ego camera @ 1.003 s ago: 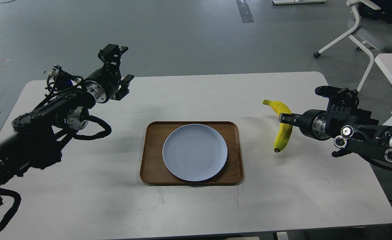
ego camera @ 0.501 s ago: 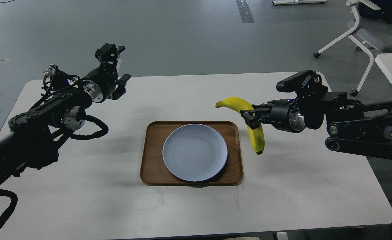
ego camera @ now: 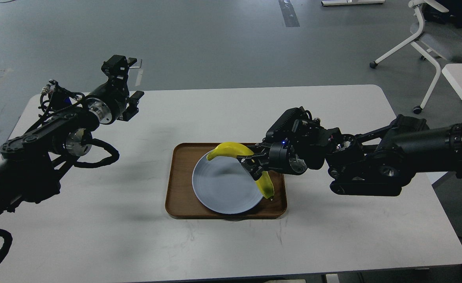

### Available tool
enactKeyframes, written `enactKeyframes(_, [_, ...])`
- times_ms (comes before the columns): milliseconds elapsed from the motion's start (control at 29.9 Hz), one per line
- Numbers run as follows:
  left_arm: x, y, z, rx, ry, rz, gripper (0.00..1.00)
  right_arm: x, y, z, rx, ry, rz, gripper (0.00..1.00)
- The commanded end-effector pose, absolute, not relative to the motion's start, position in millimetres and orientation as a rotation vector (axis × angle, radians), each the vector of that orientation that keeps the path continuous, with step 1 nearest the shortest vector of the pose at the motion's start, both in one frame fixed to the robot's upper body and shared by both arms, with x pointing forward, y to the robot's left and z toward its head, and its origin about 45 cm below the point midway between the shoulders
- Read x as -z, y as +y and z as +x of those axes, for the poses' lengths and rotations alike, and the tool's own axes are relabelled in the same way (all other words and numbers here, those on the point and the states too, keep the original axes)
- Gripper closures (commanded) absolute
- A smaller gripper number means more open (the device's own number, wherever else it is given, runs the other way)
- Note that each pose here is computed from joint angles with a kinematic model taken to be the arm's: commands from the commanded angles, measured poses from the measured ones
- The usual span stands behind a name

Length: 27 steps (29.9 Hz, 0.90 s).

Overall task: Place banana on plate with both arms
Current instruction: 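Lift the banana with the right gripper and carry it over the plate, then lower the banana onto the plate and open the right gripper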

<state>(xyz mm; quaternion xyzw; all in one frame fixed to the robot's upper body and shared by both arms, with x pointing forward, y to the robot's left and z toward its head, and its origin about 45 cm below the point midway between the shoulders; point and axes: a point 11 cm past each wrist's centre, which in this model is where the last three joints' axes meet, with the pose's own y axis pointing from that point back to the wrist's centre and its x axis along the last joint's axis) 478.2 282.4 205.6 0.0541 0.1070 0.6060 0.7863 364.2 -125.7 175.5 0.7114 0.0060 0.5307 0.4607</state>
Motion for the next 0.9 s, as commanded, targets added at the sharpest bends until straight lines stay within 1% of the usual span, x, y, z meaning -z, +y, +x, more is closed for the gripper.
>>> enactKeyframes(0, [-208, 292, 478, -1.319, 0.222, 0.121, 0.02, -173, -120, 364, -1.315, 0.037, 1.746, 1.00])
enactKeyframes(201, [-210, 302, 477, -1.332, 0.215, 0.127, 0.02, -168, -108, 365, -1.319, 0.042, 1.749, 1.00])
enactKeyframes(234, [-210, 302, 477, -1.332, 0.215, 0.127, 0.02, -168, -108, 365, -1.320, 0.040, 1.747, 0.96])
enactKeyframes(267, [-210, 302, 477, -1.332, 0.215, 0.127, 0.02, -170, -106, 366, -1.323, 0.028, 1.753, 0.72])
enactKeyframes(301, [-210, 301, 477, -1.331, 0.214, 0.125, 0.02, -171, -105, 367, -1.323, 0.020, 1.755, 0.57])
enactKeyframes(334, [-208, 302, 477, -1.333, 0.217, 0.129, 0.02, -174, -102, 370, -1.316, -0.006, 1.763, 0.26])
enactKeyframes(368, [-208, 302, 477, -1.332, 0.217, 0.129, 0.02, -176, -101, 371, -1.288, -0.037, 1.785, 0.06])
enactKeyframes(434, [-208, 303, 477, -1.333, 0.216, 0.128, 0.02, -180, -98, 373, -1.253, -0.075, 1.815, 0.05])
enactKeyframes(535, [-209, 303, 477, -1.331, 0.216, 0.128, 0.02, -182, -97, 374, -1.156, -0.143, 1.871, 0.01])
enactKeyframes(702, [-210, 301, 478, -1.327, 0.215, 0.128, 0.02, -181, -101, 373, -1.136, -0.145, 1.875, 0.01])
enactKeyframes(869, [-210, 300, 478, -1.325, 0.214, 0.126, 0.02, -204, -106, 396, -1.161, -0.260, 1.868, 0.01])
